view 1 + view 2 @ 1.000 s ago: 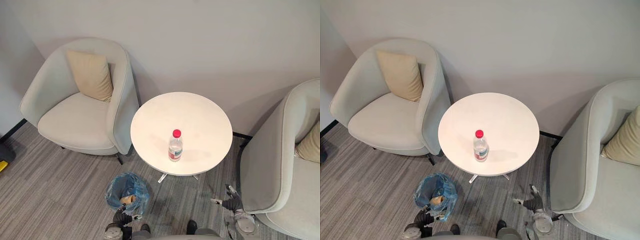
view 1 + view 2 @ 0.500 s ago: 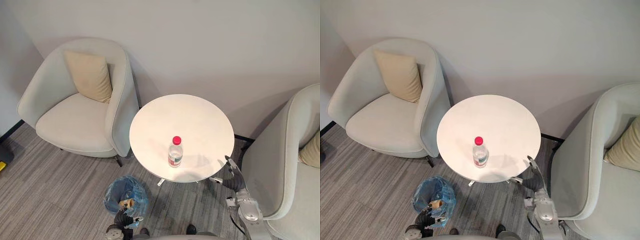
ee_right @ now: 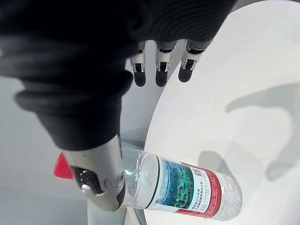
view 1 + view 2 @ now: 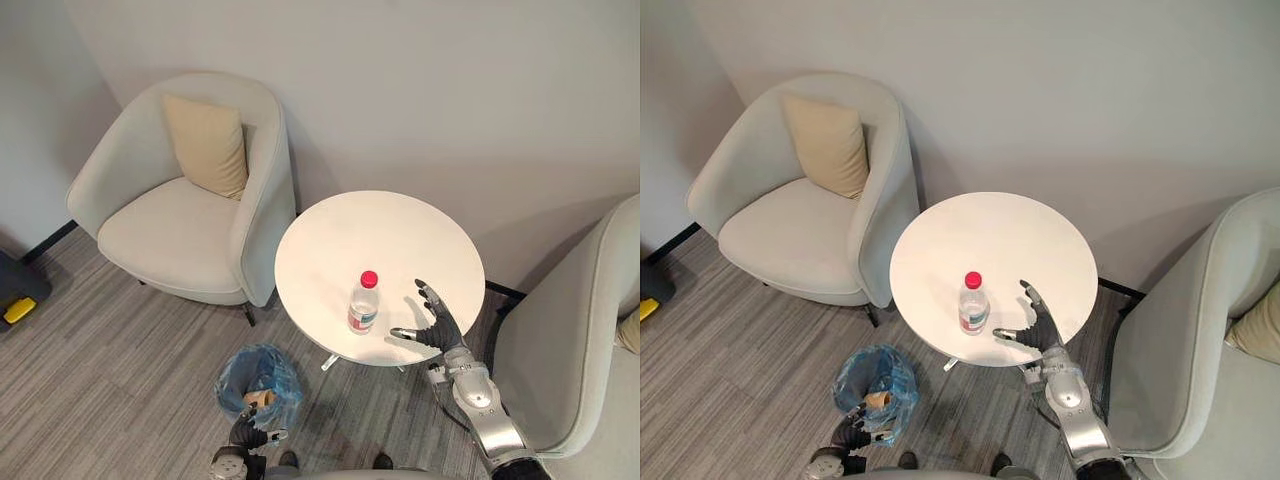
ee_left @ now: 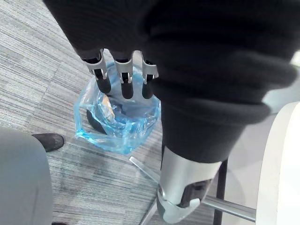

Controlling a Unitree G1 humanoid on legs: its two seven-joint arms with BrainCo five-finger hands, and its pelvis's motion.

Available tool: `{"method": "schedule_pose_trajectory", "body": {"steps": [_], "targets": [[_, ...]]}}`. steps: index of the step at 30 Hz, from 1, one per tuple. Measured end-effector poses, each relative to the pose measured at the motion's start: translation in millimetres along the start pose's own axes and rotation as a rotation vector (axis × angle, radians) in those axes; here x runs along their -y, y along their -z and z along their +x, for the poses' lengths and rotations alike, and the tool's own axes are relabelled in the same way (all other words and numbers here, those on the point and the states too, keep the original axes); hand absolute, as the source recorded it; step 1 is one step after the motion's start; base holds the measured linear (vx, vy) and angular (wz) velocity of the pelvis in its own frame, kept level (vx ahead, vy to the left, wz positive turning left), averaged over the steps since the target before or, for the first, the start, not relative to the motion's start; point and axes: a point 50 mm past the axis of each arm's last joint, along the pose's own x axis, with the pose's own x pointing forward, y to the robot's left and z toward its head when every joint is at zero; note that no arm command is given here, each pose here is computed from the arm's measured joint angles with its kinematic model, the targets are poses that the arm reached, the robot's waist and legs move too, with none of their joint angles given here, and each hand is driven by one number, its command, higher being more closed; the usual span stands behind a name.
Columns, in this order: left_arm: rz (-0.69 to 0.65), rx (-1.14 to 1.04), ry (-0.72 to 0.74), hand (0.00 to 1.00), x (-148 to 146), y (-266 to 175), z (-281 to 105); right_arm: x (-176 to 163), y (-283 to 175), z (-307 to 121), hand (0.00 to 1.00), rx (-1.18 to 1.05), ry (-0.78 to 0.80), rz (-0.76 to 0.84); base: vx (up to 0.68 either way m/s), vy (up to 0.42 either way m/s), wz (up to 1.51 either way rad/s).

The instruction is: Gather rubbish on tea table into small bin, then transfer packed bag to large trash can.

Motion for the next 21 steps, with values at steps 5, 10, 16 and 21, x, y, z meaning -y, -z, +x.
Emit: {"method": "schedule_pose_trajectory", "body": {"steps": [5, 10, 16, 21], "targets": [[0.012, 0.005, 0.006, 0.00, 0, -1, 0, -2, -2, 11, 0.00, 0.002, -0.016, 0.014, 0.01, 0.000, 0.10], [0.015, 0.012, 0.008, 0.00, 1, -2, 0, -6, -4, 22, 0.00, 0.006, -0.036, 0.014, 0.01, 0.005, 0.10], [0.020, 0.024, 0.015, 0.00, 3, -5, 1, -9, -2, 30, 0.00, -0.013, -0.051, 0.025, -0.02, 0.001, 0.10], [0.039, 0.048, 0.033, 0.00, 7, -13, 3, -10, -8, 39, 0.00, 0.003, -0.057, 0.016, -0.05, 0.001, 0.03]]}}
